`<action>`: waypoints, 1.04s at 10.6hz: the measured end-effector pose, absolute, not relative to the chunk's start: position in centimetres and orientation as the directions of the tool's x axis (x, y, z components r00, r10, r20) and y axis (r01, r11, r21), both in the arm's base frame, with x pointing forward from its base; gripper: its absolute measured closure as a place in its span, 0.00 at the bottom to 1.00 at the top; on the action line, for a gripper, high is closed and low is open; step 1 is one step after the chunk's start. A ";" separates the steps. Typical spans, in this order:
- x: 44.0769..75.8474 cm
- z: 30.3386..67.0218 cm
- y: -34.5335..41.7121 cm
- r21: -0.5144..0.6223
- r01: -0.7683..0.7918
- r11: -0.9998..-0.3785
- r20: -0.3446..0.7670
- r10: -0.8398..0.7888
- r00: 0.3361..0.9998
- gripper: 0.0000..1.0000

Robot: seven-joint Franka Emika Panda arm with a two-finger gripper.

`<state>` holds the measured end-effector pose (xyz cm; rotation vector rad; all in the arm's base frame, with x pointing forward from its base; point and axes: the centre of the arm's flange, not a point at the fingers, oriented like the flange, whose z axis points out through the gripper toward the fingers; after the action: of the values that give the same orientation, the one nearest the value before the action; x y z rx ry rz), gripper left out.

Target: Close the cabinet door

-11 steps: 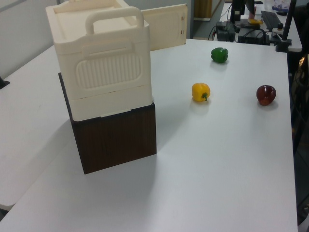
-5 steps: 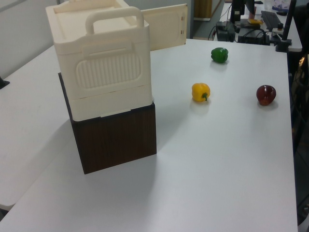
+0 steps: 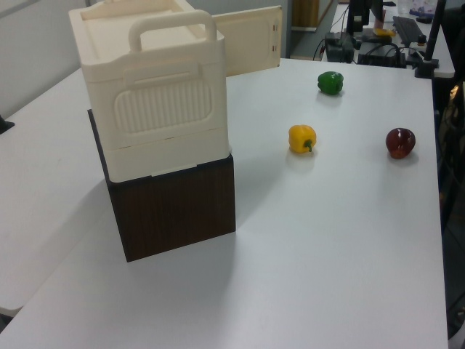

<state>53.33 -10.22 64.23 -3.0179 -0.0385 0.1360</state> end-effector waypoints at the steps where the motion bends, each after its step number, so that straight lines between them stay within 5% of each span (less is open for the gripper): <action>1: 53.3 64.2 -10.3 -0.121 0.019 -0.992 -0.088 0.030 0.996 0.01; 2: 53.3 64.2 -10.3 -0.122 0.019 -0.992 -0.088 0.030 0.996 0.05; 7: 53.4 63.9 -10.1 -0.142 0.093 -0.985 -0.081 0.105 0.991 0.83; 9: 53.9 63.9 -10.2 -0.136 0.110 -0.985 -0.057 0.118 0.991 0.84; 11: 55.4 64.0 -10.6 -0.107 0.114 -0.988 0.028 0.112 0.993 0.96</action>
<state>55.36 -10.64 64.05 -3.0282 -0.1719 -0.0338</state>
